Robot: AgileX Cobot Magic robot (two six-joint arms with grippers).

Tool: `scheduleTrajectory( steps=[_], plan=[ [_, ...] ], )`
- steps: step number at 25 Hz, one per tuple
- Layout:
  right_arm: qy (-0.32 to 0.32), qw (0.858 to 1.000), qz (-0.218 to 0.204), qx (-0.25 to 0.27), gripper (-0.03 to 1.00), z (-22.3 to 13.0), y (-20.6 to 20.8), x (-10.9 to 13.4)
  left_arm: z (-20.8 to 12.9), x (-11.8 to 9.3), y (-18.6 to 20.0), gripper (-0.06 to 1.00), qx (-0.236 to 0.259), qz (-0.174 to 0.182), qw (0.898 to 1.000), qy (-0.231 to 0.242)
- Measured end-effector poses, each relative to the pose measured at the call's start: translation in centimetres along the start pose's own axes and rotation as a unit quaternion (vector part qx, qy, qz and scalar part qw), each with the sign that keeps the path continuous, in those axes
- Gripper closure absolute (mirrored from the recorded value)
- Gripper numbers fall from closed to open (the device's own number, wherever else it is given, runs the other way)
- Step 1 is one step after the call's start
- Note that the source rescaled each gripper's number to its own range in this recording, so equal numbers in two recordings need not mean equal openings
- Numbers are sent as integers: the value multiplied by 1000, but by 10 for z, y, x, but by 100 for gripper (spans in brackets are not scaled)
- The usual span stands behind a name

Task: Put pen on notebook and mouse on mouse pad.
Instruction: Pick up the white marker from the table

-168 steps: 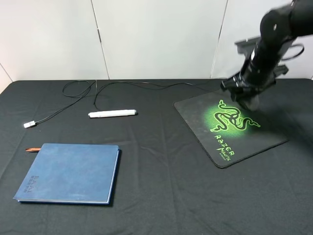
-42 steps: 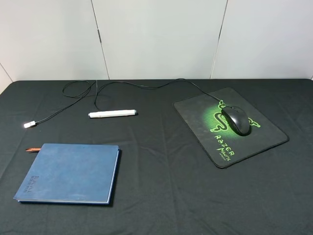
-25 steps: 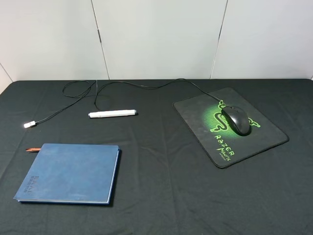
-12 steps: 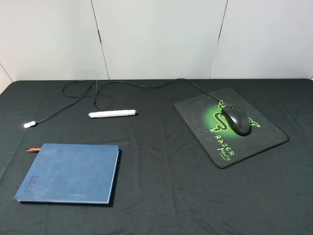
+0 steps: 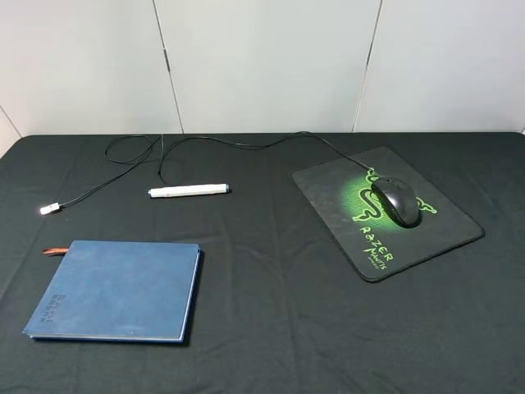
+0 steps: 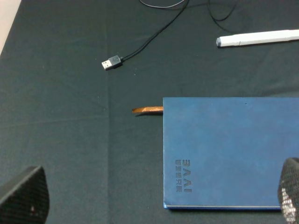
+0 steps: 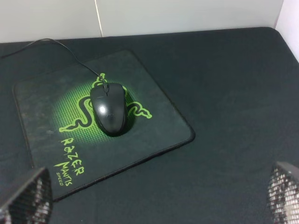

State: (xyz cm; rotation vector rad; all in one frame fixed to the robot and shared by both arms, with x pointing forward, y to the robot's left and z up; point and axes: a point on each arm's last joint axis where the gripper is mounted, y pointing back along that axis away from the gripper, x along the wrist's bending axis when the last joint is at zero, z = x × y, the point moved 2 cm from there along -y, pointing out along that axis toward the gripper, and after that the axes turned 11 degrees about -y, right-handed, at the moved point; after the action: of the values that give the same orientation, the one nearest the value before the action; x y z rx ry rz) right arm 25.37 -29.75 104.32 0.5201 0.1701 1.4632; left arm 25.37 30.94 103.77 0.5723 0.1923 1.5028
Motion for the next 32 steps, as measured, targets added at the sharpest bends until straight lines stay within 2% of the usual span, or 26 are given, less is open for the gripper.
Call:
scheduleTrajectory(
  steps=[15,18,22,28,32],
  plan=[
    [0,1000,0,0,-3,0,0,0,0,0,0,-3,-1,0,1000,0],
    [0,1000,0,0,-3,0,0,0,6,2,6,-3,-17,3,1000,1],
    [0,1000,0,0,-3,0,0,0,27,7,17,-3,-26,6,1000,-5],
    [0,1000,0,0,-3,0,0,0,78,18,13,-3,5,-1,1000,-18],
    [0,1000,0,0,-3,0,0,0,121,26,-3,-3,34,-9,999,-40]
  ],
)
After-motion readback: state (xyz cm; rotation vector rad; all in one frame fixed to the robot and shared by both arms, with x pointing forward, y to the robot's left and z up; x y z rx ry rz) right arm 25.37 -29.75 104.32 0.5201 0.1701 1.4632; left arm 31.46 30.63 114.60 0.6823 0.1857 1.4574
